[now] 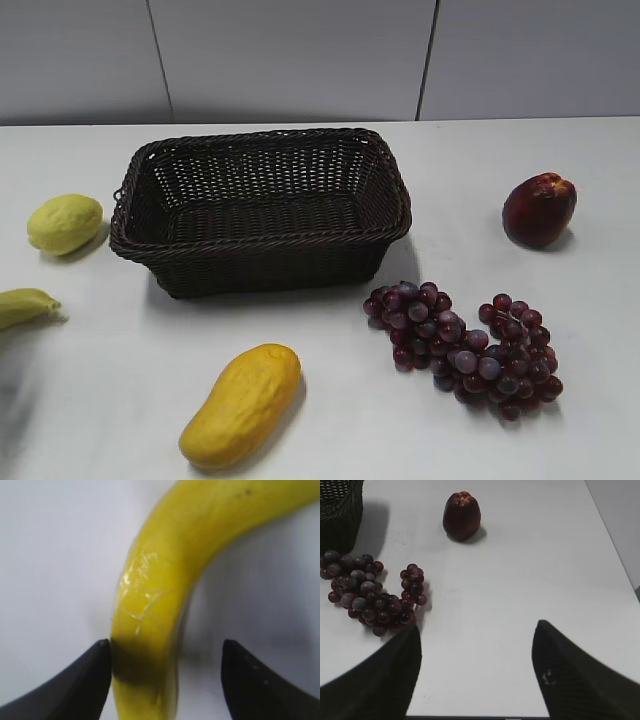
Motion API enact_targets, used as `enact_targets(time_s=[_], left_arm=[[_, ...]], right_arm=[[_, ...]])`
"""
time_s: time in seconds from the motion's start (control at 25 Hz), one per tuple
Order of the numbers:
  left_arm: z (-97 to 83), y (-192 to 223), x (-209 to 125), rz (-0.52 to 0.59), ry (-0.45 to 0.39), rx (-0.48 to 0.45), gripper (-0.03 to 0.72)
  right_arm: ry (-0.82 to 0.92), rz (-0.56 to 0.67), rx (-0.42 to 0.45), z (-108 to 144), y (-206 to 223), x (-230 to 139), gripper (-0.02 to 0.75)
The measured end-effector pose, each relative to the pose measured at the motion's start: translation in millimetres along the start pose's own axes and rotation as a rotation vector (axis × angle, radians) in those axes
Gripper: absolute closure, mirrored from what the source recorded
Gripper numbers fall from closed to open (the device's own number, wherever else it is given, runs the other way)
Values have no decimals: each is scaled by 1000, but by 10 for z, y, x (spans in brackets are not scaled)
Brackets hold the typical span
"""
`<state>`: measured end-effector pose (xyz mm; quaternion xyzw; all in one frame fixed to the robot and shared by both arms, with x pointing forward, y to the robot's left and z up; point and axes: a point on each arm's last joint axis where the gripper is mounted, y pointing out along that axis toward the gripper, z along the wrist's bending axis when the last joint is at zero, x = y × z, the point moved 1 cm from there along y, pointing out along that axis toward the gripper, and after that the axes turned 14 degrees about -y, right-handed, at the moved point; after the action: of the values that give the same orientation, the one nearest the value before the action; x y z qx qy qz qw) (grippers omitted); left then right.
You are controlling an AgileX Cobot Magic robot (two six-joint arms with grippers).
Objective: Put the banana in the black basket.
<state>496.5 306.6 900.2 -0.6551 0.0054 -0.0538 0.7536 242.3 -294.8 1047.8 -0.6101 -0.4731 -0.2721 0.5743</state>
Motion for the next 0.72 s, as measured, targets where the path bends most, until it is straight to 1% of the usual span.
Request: enact_targets(time_s=[0.24, 0.36, 0.44, 0.64, 0.72], left_arm=[[-3, 64, 115, -13, 8, 1, 29], [-9, 89, 163, -12, 2, -4, 55], [-16, 96, 174, -11, -8, -12, 97], [-25, 97, 184, -11, -20, -21, 248], [-26, 89, 193, -11, -26, -23, 276]], right_arm=[[1, 0, 0, 0, 0, 0, 183], [1, 0, 0, 0, 0, 0, 183], [1, 0, 0, 0, 0, 0, 183], [1, 0, 0, 0, 0, 0, 183], [1, 0, 0, 0, 0, 0, 183]])
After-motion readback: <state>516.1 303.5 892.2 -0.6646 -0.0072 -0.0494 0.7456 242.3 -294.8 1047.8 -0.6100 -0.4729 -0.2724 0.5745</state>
